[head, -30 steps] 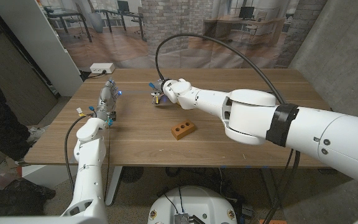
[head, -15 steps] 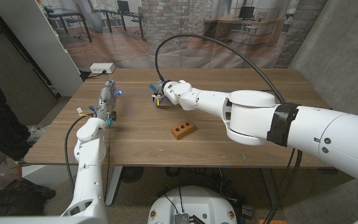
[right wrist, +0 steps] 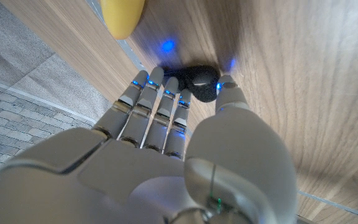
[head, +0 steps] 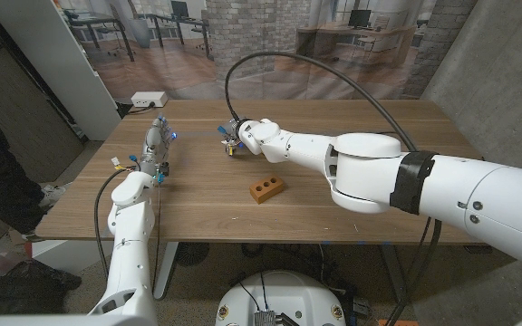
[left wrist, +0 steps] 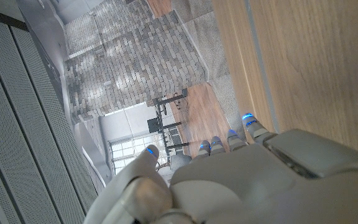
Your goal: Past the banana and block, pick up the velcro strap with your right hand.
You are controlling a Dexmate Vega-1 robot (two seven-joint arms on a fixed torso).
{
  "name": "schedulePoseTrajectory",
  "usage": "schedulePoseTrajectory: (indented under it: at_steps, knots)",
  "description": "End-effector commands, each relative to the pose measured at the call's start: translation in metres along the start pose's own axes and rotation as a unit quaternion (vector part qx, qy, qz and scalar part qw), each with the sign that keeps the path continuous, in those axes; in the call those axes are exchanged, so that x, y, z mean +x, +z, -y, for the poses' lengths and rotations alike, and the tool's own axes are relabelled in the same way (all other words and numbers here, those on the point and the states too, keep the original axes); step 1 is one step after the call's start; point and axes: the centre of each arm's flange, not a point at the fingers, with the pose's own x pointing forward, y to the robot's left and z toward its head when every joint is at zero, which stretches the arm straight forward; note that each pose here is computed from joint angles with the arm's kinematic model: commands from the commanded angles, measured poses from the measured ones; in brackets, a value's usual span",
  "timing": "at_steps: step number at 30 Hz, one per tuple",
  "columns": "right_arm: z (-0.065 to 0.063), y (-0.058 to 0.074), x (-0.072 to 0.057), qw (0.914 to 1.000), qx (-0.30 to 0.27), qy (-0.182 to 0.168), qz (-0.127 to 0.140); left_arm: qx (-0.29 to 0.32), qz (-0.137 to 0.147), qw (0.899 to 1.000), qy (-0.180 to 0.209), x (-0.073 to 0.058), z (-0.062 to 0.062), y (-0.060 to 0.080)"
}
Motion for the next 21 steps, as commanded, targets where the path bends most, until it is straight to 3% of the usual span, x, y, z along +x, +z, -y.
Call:
schedulePoseTrajectory:
  at_steps: [1, 9, 14, 21]
  knots:
    - [-0.0074, 0.0007, -0.0006, 0.9998, -0.001, -0.018, 0.003, -0.001, -0.001, 1.000, -0.001, 0.0007, 0.0010, -0.0014]
    - [-0.0089, -0.0019, -0.0018, 0.9989, 0.000, -0.047, 0.009, -0.001, 0.000, 1.000, -0.004, 0.0026, 0.0031, -0.0011]
    - [-0.0097, -0.0032, -0.0045, 0.9957, -0.004, -0.089, 0.025, -0.002, 0.000, 1.000, -0.005, 0.0031, 0.0042, -0.0004]
    - [-0.0077, -0.0056, -0.0064, 0.9924, -0.006, -0.119, 0.031, -0.001, 0.001, 1.000, -0.008, 0.0025, 0.0053, 0.0001]
